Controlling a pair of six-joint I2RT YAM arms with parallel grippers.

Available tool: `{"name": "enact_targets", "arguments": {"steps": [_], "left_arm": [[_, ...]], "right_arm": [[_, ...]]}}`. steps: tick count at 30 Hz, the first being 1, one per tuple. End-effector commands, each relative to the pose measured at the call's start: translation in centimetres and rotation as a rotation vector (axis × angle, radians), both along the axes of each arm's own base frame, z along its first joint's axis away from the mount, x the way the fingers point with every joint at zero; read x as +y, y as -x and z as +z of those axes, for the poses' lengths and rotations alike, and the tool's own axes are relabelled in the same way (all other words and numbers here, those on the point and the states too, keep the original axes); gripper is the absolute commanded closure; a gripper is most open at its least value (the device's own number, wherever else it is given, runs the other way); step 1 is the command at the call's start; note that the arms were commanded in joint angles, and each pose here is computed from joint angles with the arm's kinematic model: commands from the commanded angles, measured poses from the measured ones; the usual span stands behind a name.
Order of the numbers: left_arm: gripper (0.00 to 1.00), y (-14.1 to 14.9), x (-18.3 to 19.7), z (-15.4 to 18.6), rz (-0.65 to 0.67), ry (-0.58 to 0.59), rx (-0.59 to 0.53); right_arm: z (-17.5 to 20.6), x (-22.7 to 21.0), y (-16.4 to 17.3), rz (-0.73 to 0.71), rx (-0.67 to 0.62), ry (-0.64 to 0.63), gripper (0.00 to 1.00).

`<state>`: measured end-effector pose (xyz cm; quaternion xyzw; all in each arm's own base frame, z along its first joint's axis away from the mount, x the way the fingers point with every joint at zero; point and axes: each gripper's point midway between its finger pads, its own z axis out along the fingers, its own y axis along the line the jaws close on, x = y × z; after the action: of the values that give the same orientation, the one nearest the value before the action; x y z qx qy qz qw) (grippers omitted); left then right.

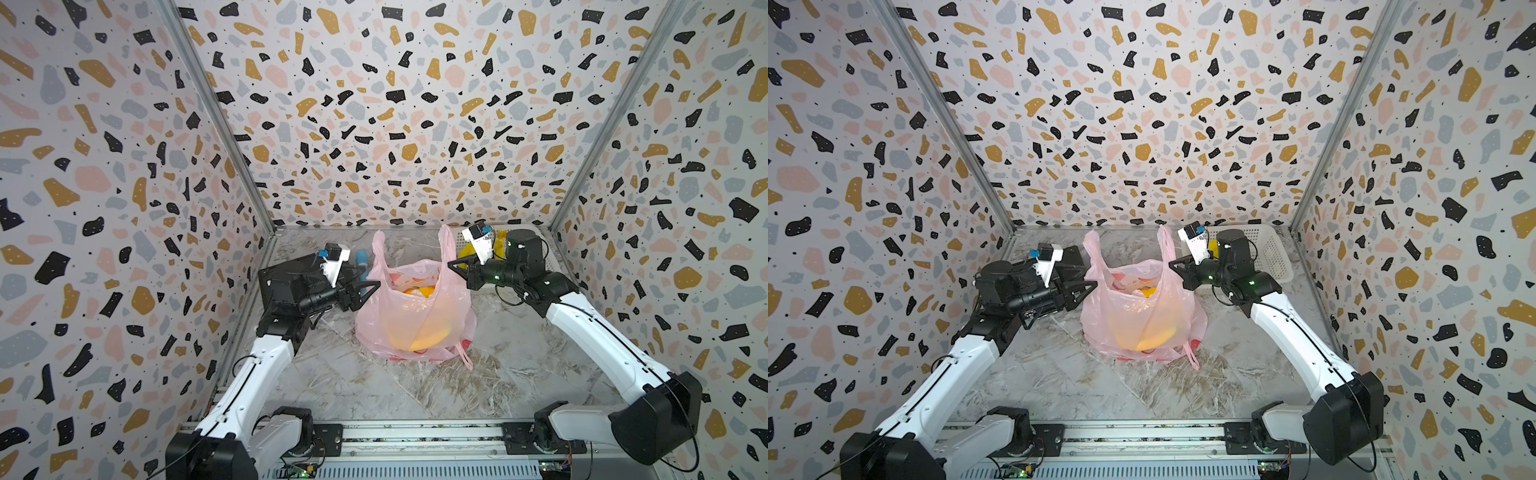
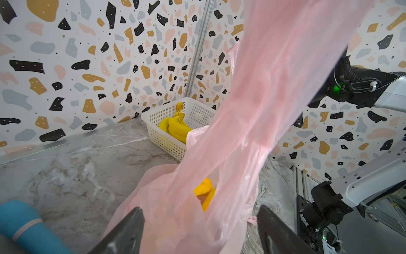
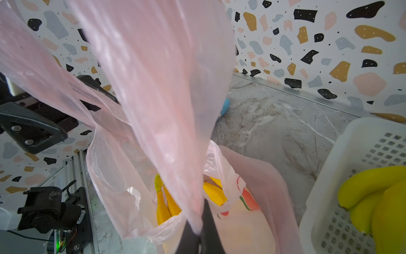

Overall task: Place the banana into a plastic bag & tie a knot
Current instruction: Adjust the plastic bag.

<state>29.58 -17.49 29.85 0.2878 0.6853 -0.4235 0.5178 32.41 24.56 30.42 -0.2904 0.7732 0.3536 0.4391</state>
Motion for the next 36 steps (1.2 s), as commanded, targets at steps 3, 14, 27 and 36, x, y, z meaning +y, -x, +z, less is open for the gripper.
{"name": "enact_targets", "arguments": {"steps": [3,14,27,36], "left_arm": [[0.21,-0.5,-0.4,1.9,-0.071,0.008,-0.095],[0.28,-2.2,-1.3,1.9,-0.157,0.055,-0.09],[0.45,-3.9,-2.0,2.7,-0.188,0.147,-0.064],[0.35,-3.4,-3.3,1.3,-0.198,0.122,-0.03]], "right_arm": [[1.0,0.0,0.5,0.016,-0.015,-0.025,1.0],[0.9,0.6,-0.1,0.025,0.002,-0.037,1.0],[0.6,0.9,-0.6,0.033,0.018,-0.039,1.0],[0.9,0.9,-0.5,0.033,0.016,-0.045,1.0]]}}
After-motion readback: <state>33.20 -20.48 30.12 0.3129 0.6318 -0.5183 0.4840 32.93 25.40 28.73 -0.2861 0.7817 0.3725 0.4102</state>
